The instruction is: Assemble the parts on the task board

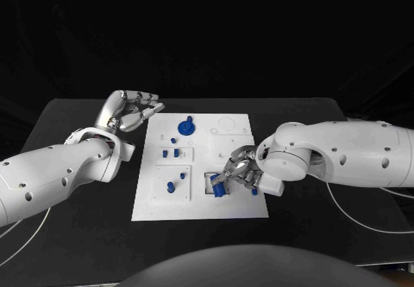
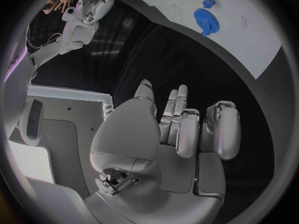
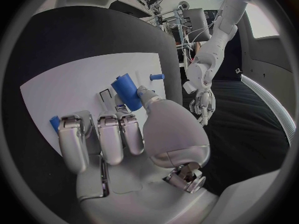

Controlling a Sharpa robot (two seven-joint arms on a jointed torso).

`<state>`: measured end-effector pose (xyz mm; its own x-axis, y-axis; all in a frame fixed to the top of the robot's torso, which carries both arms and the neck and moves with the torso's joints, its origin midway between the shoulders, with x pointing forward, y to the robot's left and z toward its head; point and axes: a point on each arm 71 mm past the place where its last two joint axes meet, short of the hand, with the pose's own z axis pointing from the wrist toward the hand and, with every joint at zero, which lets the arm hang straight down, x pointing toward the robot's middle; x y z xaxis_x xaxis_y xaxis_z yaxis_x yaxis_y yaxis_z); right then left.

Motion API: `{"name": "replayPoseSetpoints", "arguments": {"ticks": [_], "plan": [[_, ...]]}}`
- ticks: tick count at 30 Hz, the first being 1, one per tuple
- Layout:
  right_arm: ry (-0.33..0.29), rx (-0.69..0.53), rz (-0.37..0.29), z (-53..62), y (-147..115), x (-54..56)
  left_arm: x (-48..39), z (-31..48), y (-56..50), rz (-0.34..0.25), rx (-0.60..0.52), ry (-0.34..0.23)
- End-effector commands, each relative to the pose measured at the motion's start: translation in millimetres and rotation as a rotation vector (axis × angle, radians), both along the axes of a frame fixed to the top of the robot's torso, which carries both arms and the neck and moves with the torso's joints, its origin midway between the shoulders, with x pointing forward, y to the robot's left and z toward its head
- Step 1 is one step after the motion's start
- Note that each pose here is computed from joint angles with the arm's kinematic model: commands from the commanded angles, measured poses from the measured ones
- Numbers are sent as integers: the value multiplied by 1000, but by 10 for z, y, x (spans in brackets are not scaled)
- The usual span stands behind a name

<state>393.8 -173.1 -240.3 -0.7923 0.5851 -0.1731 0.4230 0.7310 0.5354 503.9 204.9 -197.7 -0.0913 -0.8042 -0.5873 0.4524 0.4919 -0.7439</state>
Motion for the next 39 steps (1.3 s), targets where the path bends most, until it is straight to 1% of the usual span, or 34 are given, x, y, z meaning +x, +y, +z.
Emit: {"name": "replayPoseSetpoints", "arguments": {"ticks": [1,29,39], "plan": [[0,-15,25,-17,22,-4,-5,4,-17,-16,-6,2],[-27,-10,-9,-22,61,37,-4,4,-5,-13,-5,1],[-28,-11,-12,-31,71,51,-5,4,-2,-13,-4,1]]}}
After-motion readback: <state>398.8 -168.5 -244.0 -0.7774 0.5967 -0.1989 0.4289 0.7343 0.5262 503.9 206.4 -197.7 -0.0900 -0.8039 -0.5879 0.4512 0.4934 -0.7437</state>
